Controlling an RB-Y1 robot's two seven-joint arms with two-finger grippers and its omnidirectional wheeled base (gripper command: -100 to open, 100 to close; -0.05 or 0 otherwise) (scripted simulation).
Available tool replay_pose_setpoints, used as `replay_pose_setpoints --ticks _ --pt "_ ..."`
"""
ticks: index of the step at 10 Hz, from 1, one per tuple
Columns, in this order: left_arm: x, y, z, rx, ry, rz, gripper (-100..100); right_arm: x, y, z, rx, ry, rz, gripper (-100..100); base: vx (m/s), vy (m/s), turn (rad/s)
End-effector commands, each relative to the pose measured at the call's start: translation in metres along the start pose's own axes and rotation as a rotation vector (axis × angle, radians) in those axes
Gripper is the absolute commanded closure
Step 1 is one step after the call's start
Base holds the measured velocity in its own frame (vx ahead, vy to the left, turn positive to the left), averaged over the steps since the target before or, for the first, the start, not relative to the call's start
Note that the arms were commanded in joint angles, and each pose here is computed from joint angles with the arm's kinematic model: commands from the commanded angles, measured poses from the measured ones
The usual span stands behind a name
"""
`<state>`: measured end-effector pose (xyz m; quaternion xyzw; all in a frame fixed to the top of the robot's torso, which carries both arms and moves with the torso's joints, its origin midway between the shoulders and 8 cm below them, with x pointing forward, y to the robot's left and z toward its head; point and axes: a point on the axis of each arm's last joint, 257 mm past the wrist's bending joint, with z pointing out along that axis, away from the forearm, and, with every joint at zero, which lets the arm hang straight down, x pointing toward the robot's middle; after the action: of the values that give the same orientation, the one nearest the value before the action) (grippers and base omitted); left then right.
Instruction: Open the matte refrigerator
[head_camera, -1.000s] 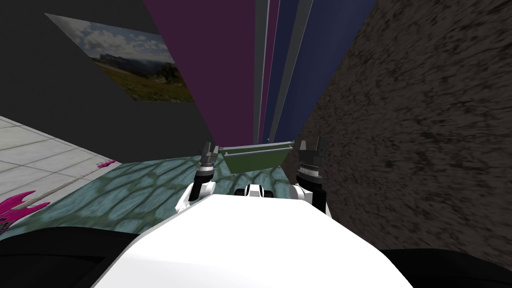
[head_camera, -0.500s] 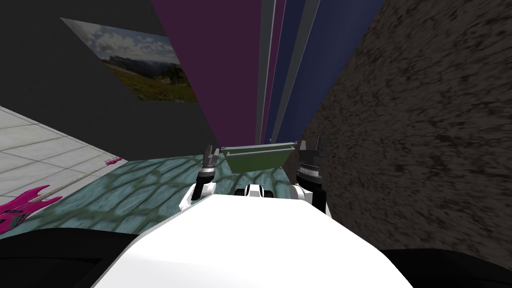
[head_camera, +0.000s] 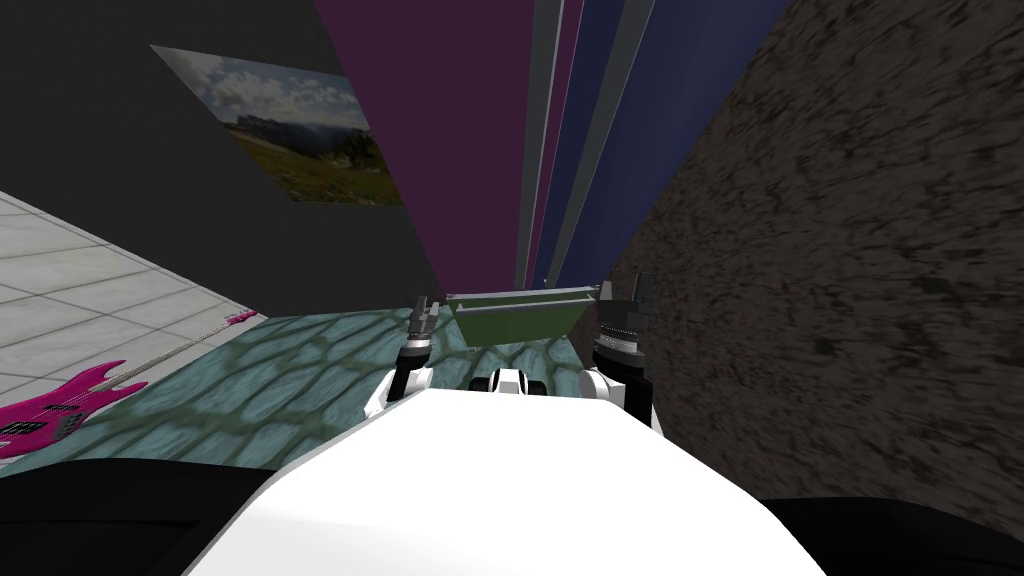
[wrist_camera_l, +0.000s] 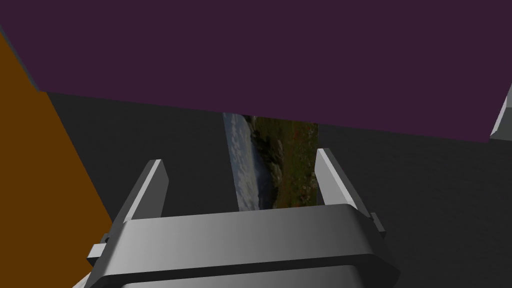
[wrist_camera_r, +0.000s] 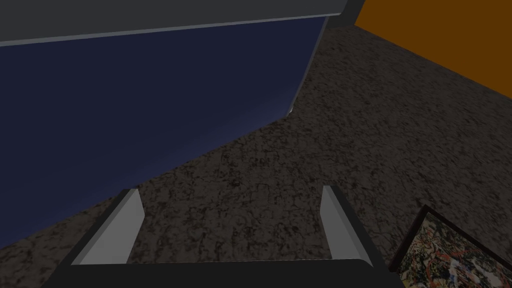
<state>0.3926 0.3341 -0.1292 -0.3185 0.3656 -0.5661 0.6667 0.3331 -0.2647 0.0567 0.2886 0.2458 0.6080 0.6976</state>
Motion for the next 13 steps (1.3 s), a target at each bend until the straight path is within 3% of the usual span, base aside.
replay_pose_setpoints --ticks 1,2,4,5,6,9,13 --pt "-0.004 0.016 -0.009 -0.009 -0.004 0.005 -100 0.000 0.000 0.000 0.000 0.000 0.000 0 0.023 0.014 0.065" --pt "-0.006 0.028 -0.016 -0.040 -0.008 0.005 -100 0.000 0.000 0.000 0.000 0.000 0.000 0 0.023 0.010 0.032" --pt "-0.007 0.034 -0.019 -0.039 -0.009 0.009 -100 0.000 0.000 0.000 0.000 0.000 0.000 0 0.014 0.003 0.028" --pt "-0.008 0.044 -0.026 -0.065 -0.012 0.008 -100 0.000 0.000 0.000 0.000 0.000 0.000 0 0.020 0.002 0.032" --pt "-0.009 0.046 -0.027 -0.052 -0.013 0.011 -100 0.000 0.000 0.000 0.000 0.000 0.000 0 0.031 -0.001 0.048" --pt "-0.011 0.071 -0.044 -0.104 -0.020 0.014 -100 0.000 0.000 0.000 0.000 0.000 0.000 0 0.037 -0.002 0.035" --pt "-0.011 0.085 -0.053 -0.113 -0.023 0.018 -100 0.000 0.000 0.000 0.000 0.000 0.000 0 0.028 -0.011 0.027"
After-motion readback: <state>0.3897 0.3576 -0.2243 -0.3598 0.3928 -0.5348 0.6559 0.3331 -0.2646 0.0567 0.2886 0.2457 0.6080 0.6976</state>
